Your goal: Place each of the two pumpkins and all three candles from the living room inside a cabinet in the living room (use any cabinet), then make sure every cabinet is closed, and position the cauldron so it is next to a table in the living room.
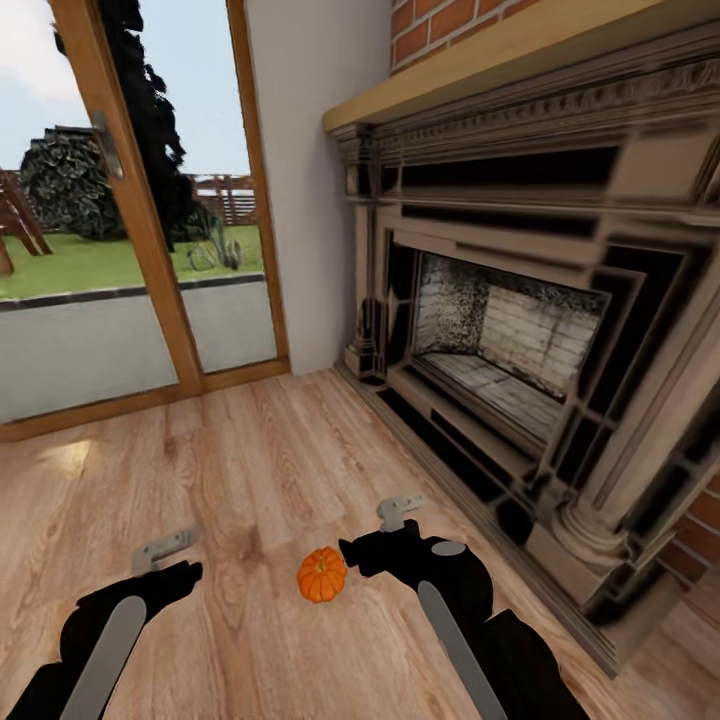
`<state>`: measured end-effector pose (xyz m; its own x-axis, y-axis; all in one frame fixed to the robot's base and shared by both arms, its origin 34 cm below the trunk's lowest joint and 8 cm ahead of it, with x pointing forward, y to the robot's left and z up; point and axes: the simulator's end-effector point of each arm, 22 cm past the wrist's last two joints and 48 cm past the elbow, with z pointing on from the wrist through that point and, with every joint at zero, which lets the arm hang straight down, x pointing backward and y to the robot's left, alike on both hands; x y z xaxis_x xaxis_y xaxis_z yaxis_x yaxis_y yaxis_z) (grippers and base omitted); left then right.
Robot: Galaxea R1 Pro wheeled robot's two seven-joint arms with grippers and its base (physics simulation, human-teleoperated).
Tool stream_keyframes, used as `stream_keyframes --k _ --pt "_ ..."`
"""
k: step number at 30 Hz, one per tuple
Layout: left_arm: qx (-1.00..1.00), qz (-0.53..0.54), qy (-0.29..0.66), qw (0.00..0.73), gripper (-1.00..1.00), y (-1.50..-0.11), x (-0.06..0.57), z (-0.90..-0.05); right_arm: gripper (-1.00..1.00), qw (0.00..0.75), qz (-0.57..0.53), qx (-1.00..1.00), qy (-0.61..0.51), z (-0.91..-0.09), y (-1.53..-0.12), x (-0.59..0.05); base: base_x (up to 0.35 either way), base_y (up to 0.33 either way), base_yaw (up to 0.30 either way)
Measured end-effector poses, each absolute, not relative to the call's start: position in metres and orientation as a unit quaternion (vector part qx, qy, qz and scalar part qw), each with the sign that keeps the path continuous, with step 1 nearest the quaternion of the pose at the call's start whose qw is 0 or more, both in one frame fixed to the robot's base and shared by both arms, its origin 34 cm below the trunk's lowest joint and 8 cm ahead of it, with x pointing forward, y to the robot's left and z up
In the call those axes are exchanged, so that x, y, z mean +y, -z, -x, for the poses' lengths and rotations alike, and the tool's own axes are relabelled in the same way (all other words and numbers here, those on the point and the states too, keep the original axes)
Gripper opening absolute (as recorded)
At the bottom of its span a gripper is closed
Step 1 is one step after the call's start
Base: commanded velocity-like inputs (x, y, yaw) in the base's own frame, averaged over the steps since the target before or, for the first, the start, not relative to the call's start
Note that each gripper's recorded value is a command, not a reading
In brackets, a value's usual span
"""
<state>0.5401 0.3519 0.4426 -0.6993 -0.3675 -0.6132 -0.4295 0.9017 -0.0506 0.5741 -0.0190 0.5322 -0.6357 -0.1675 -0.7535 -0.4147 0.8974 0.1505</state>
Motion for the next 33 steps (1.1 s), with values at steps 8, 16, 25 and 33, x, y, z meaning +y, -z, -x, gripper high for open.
stream_keyframes --k 8,16,25,33 --pt "0.919 0.231 -0.053 0.314 1.00 -0.436 0.363 -0.529 1.00 0.393 0.164 0.891 -0.158 -0.572 -0.531 -0.018 0.000 0.000 0.291" --pt "0.910 0.260 -0.068 0.315 1.00 -0.423 0.379 -0.507 1.00 0.392 0.164 0.891 -0.158 -0.572 -0.530 -0.018 0.000 0.000 0.291" --pt "0.907 0.274 -0.073 0.311 1.00 -0.419 0.389 -0.497 1.00 0.392 0.164 0.891 -0.158 -0.571 -0.530 -0.018 0.000 0.157 0.290" --pt "0.907 0.276 -0.072 0.311 1.00 -0.418 0.389 -0.497 1.00 0.393 0.165 0.891 -0.158 -0.571 -0.530 -0.017 0.000 0.303 0.290"
